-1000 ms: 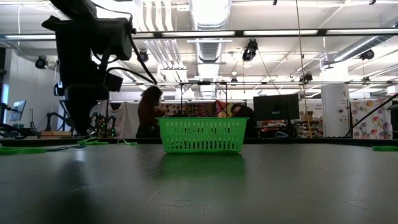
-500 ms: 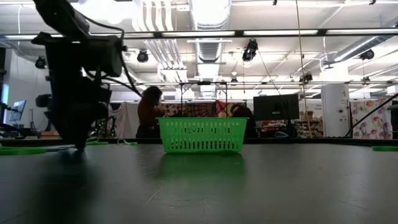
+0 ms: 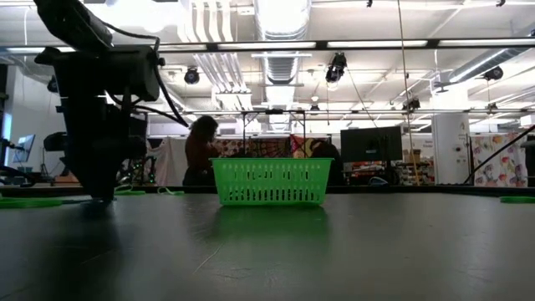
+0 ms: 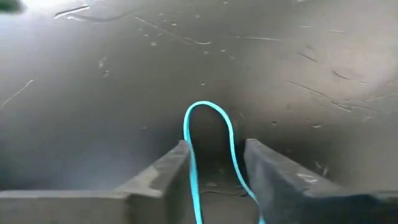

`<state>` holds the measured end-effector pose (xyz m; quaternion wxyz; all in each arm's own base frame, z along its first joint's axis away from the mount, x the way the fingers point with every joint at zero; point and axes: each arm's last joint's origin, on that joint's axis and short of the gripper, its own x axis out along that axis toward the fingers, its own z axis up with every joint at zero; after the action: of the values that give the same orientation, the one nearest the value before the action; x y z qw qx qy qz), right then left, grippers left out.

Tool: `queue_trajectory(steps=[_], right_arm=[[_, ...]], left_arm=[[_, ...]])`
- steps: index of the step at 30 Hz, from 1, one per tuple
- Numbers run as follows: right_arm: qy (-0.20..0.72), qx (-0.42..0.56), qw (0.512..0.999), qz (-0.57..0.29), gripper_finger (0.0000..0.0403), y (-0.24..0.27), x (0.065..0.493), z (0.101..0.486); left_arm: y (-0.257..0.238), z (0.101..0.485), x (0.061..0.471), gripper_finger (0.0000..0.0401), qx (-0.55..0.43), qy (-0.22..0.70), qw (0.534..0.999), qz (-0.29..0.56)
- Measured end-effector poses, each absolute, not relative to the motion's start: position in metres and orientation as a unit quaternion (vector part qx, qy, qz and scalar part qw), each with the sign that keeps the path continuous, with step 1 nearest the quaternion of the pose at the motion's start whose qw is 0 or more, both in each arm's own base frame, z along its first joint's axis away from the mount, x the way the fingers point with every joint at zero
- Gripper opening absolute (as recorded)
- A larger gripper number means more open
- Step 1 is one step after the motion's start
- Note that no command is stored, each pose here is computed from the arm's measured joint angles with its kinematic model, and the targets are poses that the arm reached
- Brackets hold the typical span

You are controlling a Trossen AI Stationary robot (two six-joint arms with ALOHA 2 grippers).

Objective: Sort rubber bands into baskets
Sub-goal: Put the blue rubber band into the yellow basket

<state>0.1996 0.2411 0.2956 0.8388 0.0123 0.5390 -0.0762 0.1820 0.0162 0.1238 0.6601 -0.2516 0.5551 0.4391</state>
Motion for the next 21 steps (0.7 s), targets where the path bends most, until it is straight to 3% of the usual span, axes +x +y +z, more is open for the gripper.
queue_trajectory(steps=[7, 21], right_arm=[[0.539, 0.012, 0.839, -0.076, 0.0226, 0.241, 0.2, 0.295], [0.523, -0.004, 0.849, -0.078, 0.0226, 0.241, 0.201, 0.296]], left_arm=[[0.016, 0.123, 0.184, 0.0012, -0.24, 0.559, 0.669, 0.427], [0.009, 0.163, 0.206, 0.0, -0.217, 0.518, 0.739, 0.371]])
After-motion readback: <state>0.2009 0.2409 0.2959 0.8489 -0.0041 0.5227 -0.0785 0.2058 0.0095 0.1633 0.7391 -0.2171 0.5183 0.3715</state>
